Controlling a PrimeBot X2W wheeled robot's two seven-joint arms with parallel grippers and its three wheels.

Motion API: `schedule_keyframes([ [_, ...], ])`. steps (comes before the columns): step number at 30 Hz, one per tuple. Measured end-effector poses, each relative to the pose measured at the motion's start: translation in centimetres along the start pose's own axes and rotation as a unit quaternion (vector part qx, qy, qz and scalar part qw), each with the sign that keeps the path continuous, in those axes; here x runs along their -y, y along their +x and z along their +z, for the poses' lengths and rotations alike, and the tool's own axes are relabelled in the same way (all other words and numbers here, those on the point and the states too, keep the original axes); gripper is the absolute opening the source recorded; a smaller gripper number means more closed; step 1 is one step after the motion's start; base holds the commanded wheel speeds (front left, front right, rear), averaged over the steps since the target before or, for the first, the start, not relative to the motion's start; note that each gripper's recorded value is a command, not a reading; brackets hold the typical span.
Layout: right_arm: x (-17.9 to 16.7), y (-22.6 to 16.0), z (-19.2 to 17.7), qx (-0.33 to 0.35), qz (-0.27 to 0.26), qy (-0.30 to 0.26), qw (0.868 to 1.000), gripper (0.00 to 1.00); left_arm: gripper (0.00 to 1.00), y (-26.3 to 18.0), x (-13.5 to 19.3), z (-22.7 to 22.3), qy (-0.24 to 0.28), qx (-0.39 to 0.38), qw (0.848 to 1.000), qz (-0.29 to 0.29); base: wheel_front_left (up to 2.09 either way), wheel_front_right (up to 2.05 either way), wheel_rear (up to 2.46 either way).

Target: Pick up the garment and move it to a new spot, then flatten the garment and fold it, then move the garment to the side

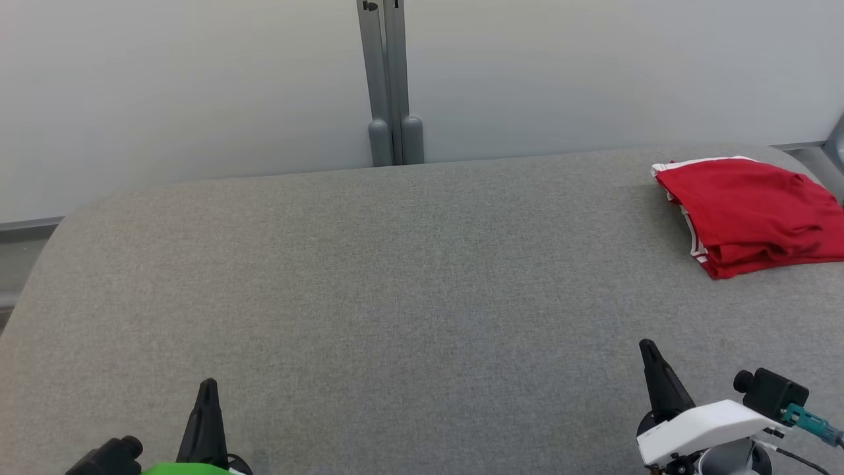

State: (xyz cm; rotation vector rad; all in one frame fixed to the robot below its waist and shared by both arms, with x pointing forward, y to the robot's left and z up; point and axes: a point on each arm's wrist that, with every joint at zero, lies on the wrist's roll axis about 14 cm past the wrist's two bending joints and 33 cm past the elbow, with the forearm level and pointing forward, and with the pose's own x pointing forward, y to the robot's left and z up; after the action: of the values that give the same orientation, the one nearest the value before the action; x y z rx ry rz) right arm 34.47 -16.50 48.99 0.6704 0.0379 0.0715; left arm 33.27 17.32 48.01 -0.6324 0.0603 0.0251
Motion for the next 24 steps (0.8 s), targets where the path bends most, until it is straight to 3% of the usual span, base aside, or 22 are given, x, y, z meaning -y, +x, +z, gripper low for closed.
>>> schedule_keyframes([
  [24, 1.0, 1.3, 1.3, 0.011, -0.023, 0.151, 0.988, 0.00, 0.00, 1.7, -0.5, 0.9, -0.156, -0.004, 0.988, 0.008, 0.00, 0.00, 0.00],
])
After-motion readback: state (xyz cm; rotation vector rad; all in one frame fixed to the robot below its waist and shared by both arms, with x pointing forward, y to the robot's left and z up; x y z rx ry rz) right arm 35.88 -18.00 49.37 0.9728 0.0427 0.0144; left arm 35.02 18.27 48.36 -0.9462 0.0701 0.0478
